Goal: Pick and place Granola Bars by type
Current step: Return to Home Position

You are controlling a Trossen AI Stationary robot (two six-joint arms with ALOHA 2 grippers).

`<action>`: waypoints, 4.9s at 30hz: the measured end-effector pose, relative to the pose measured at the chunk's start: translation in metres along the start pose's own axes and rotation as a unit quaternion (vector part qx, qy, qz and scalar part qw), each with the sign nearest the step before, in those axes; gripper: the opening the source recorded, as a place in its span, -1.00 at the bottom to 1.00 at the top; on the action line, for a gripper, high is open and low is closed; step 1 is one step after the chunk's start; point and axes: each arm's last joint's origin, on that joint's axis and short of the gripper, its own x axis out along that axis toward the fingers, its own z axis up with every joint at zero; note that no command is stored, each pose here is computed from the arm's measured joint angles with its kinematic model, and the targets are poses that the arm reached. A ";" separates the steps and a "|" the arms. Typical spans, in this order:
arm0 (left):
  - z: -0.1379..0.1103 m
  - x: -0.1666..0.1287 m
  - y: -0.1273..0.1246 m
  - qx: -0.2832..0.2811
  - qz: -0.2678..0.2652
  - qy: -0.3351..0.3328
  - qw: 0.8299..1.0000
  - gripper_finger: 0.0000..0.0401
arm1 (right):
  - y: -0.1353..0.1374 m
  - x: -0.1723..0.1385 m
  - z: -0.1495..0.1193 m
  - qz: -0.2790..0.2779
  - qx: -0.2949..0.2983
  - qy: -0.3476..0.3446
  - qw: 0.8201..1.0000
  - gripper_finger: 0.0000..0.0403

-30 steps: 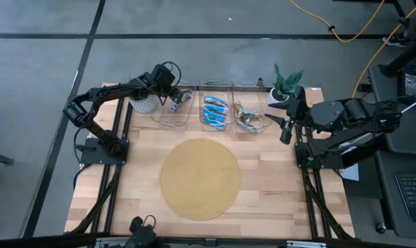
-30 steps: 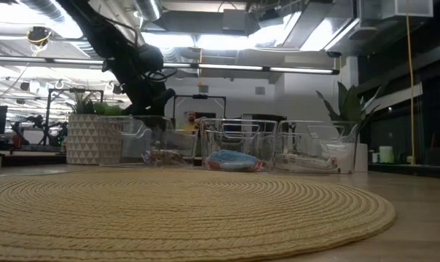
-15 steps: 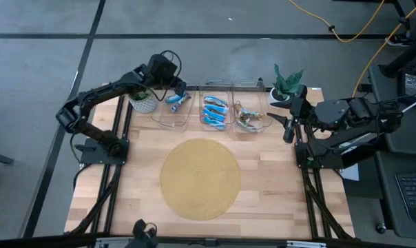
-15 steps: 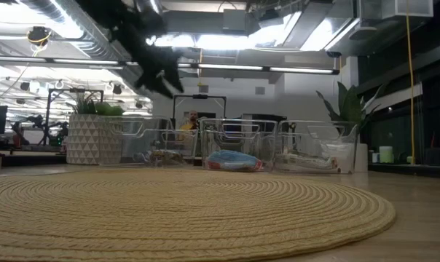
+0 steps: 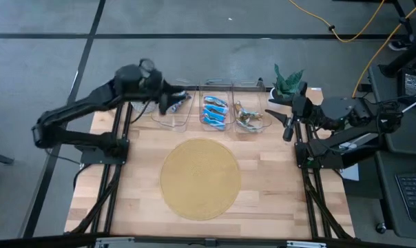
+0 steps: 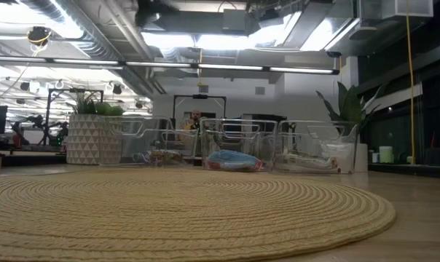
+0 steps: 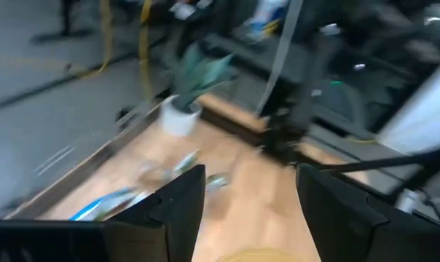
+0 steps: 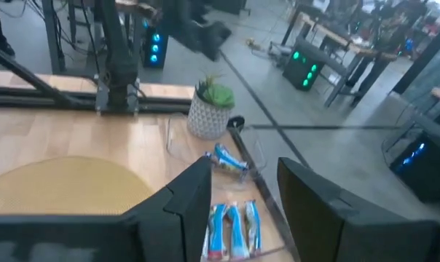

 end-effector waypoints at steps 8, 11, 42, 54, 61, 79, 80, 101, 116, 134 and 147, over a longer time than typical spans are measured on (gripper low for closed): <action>-0.058 -0.047 -0.034 0.026 -0.115 -0.131 0.984 -0.04 | -0.005 0.002 0.003 -0.017 0.009 -0.013 1.000 -0.21; -0.091 -0.062 -0.028 0.010 -0.163 -0.180 0.970 -0.08 | -0.006 0.003 0.003 -0.021 0.010 -0.011 1.000 -0.21; -0.235 -0.064 0.026 0.114 -0.103 -0.165 0.974 -0.53 | -0.013 0.006 0.008 -0.047 0.035 -0.030 0.998 -0.21; -0.245 -0.060 0.028 0.159 -0.107 -0.110 0.975 -0.98 | -0.013 0.006 0.006 -0.042 0.031 -0.023 0.998 -0.21; -0.245 -0.060 0.028 0.156 -0.109 -0.109 0.976 -0.99 | -0.011 0.004 -0.008 -0.013 0.029 -0.023 0.999 -0.42; -0.245 -0.060 0.028 0.176 -0.107 -0.111 0.972 -0.98 | 0.004 -0.020 -0.183 0.186 0.138 -0.245 0.941 -0.97; -0.245 -0.060 0.028 0.175 -0.107 -0.111 0.972 -0.98 | 0.005 -0.018 -0.192 0.182 0.139 -0.247 0.942 -0.97; -0.245 -0.060 0.028 0.175 -0.104 -0.109 0.973 -0.98 | 0.022 0.030 -0.273 0.177 0.118 -0.188 0.959 -0.99; -0.245 -0.060 0.028 0.176 -0.104 -0.109 0.973 -0.97 | 0.033 0.040 -0.284 0.217 0.158 -0.092 0.959 -0.97; -0.245 -0.060 0.028 0.175 -0.104 -0.109 0.973 -0.98 | 0.028 0.022 -0.258 0.247 0.090 -0.272 0.926 -0.98; -0.245 -0.060 0.028 0.176 -0.104 -0.109 0.973 -0.98 | 0.031 0.025 -0.270 0.265 0.147 -0.196 0.933 -0.91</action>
